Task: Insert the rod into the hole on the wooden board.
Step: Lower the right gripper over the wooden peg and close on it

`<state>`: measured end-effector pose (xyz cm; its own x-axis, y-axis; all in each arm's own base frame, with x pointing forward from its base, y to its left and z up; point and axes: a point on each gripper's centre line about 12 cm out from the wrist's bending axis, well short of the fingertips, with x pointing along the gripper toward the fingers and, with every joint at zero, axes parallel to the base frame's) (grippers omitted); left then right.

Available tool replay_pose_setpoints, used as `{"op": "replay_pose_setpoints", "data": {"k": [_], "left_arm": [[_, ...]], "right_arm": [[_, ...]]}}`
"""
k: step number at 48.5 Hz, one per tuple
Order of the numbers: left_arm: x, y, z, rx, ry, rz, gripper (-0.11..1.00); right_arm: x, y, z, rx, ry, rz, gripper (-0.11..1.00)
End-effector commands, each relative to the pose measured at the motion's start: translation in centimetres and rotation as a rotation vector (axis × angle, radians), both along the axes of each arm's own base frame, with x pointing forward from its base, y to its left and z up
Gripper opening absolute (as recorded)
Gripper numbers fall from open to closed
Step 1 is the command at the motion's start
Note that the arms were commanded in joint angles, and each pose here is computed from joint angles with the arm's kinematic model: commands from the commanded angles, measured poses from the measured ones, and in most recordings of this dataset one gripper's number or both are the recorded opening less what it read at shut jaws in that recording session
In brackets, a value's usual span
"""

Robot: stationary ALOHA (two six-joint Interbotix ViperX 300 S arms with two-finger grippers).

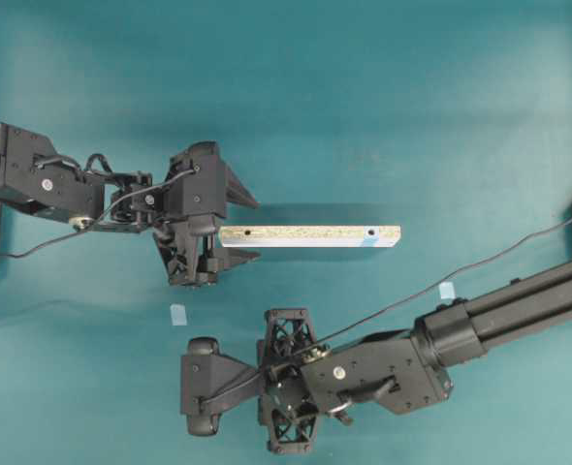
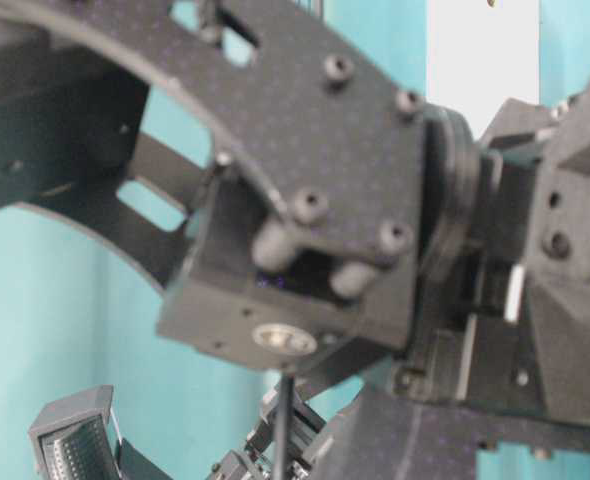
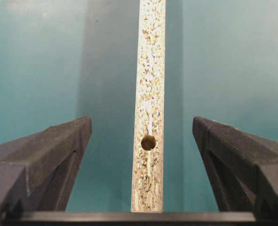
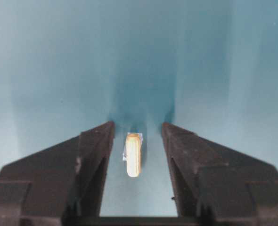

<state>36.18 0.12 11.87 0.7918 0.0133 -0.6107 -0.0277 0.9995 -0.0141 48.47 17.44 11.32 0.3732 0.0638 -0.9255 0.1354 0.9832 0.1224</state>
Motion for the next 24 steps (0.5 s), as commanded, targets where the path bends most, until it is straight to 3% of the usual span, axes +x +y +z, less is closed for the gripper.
{"op": "replay_pose_setpoints", "data": {"k": [1, 24], "left_arm": [[0.27, -0.11, 0.77, 0.000, -0.026, -0.003, 0.99], [0.22, -0.17, 0.72, 0.000, -0.025, -0.005, 0.99]], "right_arm": [[0.56, 0.37, 2.04, 0.017, -0.049, 0.005, 0.46], [0.50, 0.35, 1.97, 0.015, -0.045, 0.005, 0.44]]}}
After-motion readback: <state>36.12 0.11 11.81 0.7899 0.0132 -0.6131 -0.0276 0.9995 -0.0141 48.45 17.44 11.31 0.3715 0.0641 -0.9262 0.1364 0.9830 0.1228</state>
